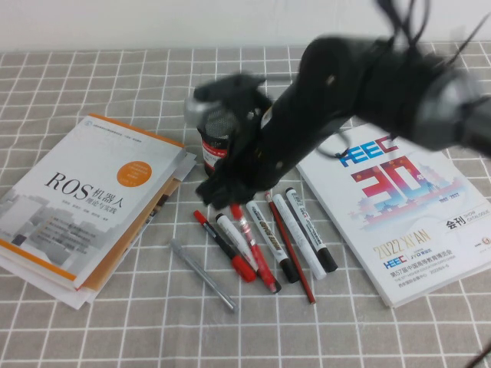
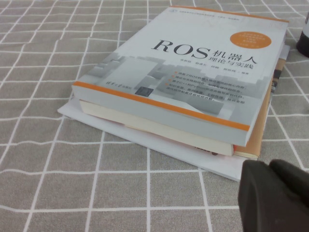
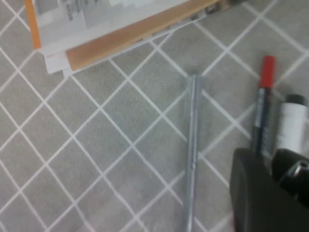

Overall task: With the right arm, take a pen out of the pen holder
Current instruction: 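Take a marker out of the pen holder and lay it on the table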

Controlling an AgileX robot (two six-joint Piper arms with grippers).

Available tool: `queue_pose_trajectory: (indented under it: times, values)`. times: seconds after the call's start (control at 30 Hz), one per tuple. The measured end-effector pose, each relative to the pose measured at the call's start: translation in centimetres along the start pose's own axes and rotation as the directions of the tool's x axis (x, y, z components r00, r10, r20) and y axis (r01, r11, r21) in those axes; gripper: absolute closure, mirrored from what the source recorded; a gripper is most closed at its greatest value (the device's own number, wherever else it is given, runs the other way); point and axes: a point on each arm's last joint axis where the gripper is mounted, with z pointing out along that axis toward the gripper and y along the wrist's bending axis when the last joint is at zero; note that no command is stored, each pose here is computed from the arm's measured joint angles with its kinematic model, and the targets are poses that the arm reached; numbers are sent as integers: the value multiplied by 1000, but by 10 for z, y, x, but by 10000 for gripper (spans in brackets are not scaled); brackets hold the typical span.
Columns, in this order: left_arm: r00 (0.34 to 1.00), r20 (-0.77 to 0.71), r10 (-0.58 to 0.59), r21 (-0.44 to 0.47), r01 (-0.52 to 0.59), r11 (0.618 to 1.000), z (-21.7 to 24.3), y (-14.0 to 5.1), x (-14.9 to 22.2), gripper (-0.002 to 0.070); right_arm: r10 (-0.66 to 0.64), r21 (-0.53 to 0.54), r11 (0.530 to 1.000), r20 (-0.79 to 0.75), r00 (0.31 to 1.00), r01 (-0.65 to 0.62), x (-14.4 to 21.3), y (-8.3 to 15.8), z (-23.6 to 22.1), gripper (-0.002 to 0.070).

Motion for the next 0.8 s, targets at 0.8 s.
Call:
queue_pose_trajectory:
  times: [0.8]
  values:
    - [1000, 0, 0, 0, 0, 1000, 0, 0, 0, 678, -35, -90, 995, 64, 997, 41, -4, -17, 97, 643]
